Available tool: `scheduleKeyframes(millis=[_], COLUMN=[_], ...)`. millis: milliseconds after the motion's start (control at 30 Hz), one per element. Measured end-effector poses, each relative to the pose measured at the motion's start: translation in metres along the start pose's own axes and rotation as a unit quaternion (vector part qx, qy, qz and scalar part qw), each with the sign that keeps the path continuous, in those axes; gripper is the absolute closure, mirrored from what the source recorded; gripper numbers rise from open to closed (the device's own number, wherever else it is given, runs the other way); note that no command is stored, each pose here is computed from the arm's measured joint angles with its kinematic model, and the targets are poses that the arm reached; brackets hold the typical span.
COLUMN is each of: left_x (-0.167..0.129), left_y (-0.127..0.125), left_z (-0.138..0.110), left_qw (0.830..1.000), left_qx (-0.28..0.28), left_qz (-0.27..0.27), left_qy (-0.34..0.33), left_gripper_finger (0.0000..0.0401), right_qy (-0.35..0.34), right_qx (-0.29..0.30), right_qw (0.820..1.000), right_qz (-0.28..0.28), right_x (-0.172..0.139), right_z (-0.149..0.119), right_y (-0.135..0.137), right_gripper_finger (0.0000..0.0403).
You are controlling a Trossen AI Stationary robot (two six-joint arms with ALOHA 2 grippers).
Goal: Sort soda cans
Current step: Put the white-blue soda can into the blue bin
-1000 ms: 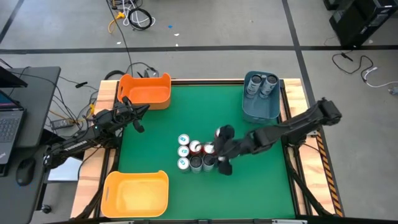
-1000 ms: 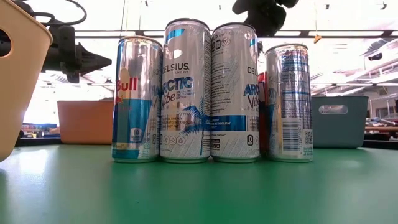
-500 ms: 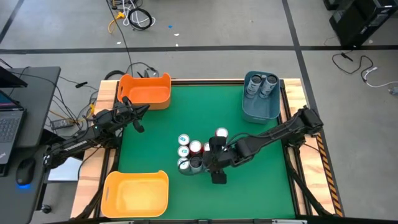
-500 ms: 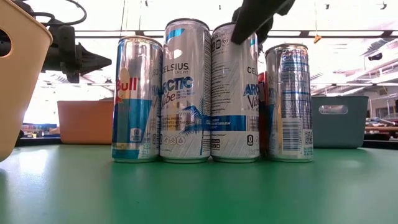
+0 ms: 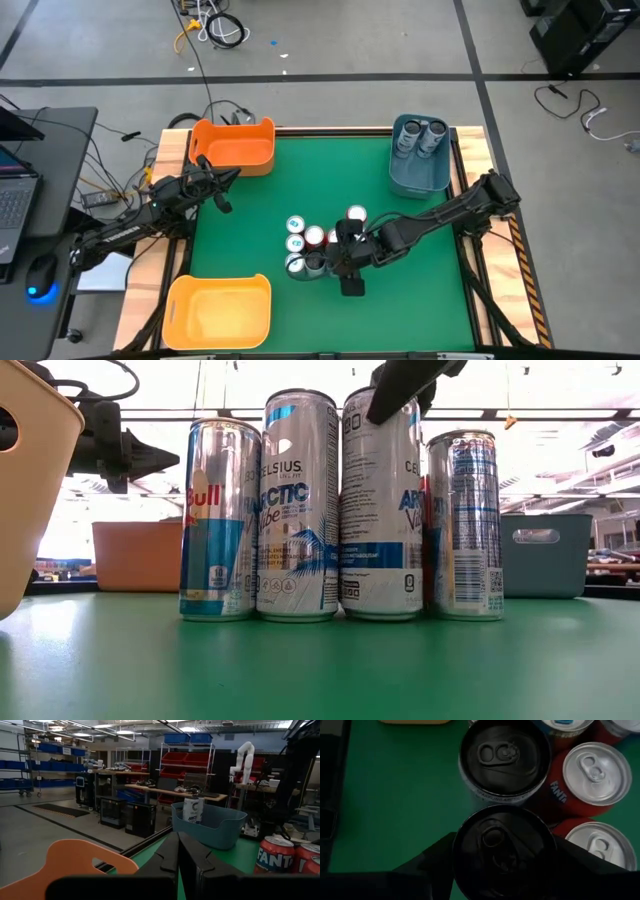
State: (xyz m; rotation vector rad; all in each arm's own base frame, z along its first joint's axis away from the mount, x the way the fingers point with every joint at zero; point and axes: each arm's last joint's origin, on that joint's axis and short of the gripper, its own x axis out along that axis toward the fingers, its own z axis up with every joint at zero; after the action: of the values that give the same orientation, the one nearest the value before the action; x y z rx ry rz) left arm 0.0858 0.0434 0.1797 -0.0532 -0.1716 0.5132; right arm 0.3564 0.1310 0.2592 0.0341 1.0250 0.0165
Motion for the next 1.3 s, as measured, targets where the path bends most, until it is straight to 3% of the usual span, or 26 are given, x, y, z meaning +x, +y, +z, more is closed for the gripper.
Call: scheduleKeyframes(millis=[167, 400, 567, 733, 833, 967, 1100, 1300], left_x=[0.000, 0.000, 0.000, 0.000, 0.000, 0.000, 0.000, 0.000], left_y=[0.000, 0.000, 0.000, 0.000, 0.000, 0.000, 0.000, 0.000], left_z=[0.000, 0.000, 0.000, 0.000, 0.000, 0.001, 0.002, 0.002], left_qw=[1.000, 1.000, 1.000, 1.000, 1.000, 1.000, 1.000, 1.000], left_qx=[0.000, 0.000, 0.000, 0.000, 0.000, 0.000, -0.001, -0.001], left_qz=[0.000, 0.000, 0.000, 0.000, 0.000, -0.001, -0.005, -0.006], left_qy=[0.000, 0.000, 0.000, 0.000, 0.000, -0.003, -0.010, -0.011], left_gripper_finger=[0.0391, 0.0391, 0.0391, 0.0391, 0.0391, 0.0391, 0.0391, 0.0391], right_qy=[0.000, -0.029, -0.047, -0.040, -0.087, -0.088, -0.086, -0.043], right_qx=[0.007, 0.031, 0.059, 0.170, 0.210, 0.254, 0.304, 0.382], right_qw=[1.000, 0.999, 0.995, 0.961, 0.950, 0.931, 0.898, 0.861], right_qz=[0.019, 0.028, -0.060, -0.214, -0.214, -0.249, -0.305, -0.334], right_x=[-0.019, -0.074, -0.128, -0.177, -0.201, -0.227, -0.244, -0.252], right_z=[0.013, 0.041, 0.052, 0.047, 0.049, 0.033, 0.007, -0.056], right_y=[0.003, 0.008, -0.007, -0.052, -0.078, -0.121, -0.160, -0.186], right_gripper_finger=[0.0158, 0.0158, 0.0158, 0.0158, 0.0158, 0.0158, 0.0158, 0.0158])
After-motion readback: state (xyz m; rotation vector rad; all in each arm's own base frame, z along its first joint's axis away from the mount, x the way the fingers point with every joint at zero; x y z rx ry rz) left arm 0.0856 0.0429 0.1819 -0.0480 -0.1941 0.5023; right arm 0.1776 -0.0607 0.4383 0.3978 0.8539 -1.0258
